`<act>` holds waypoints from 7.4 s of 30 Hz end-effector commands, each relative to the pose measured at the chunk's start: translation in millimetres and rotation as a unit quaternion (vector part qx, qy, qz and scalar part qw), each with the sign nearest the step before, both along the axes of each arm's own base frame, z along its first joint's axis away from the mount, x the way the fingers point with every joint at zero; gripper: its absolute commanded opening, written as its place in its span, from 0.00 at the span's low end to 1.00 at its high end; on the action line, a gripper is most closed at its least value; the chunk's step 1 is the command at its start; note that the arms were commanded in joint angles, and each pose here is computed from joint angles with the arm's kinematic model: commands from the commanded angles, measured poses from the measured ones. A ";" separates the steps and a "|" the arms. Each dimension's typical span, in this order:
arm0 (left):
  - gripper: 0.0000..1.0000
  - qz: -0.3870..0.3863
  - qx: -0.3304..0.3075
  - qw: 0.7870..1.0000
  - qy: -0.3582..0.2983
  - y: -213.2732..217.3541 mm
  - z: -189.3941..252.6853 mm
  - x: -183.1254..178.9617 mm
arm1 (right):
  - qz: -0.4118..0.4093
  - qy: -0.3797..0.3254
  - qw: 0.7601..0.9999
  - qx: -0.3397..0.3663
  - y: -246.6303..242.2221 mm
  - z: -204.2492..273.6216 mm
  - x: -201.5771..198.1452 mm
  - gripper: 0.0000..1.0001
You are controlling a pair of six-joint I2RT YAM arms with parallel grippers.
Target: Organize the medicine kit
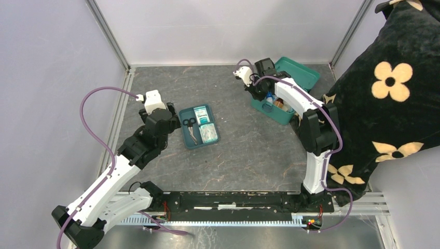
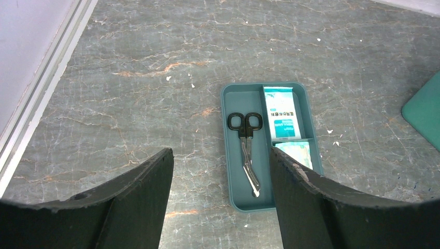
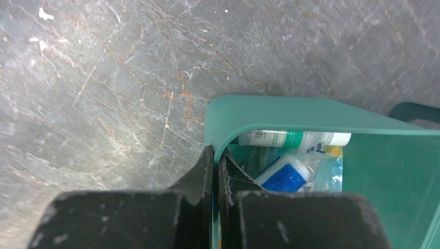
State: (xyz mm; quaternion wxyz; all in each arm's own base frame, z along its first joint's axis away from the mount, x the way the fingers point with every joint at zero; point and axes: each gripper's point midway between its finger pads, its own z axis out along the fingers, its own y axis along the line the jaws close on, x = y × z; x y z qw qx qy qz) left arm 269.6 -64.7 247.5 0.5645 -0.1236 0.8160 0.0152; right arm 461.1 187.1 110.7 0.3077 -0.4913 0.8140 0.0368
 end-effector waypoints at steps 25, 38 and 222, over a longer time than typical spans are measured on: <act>0.75 -0.006 -0.011 1.000 -0.010 -2.5 4.4 9.8 | -0.193 0.080 0.943 0.259 195.9 36.5 -38.8 0.03; 0.75 -0.003 -0.013 1.000 -0.012 -0.8 6.3 8.8 | -0.200 -0.033 0.939 0.276 183.0 106.5 -47.3 0.35; 0.86 -0.043 -0.008 0.998 0.040 -5.1 -21.7 18.1 | -0.135 -0.029 0.982 0.128 66.2 42.8 -84.2 0.00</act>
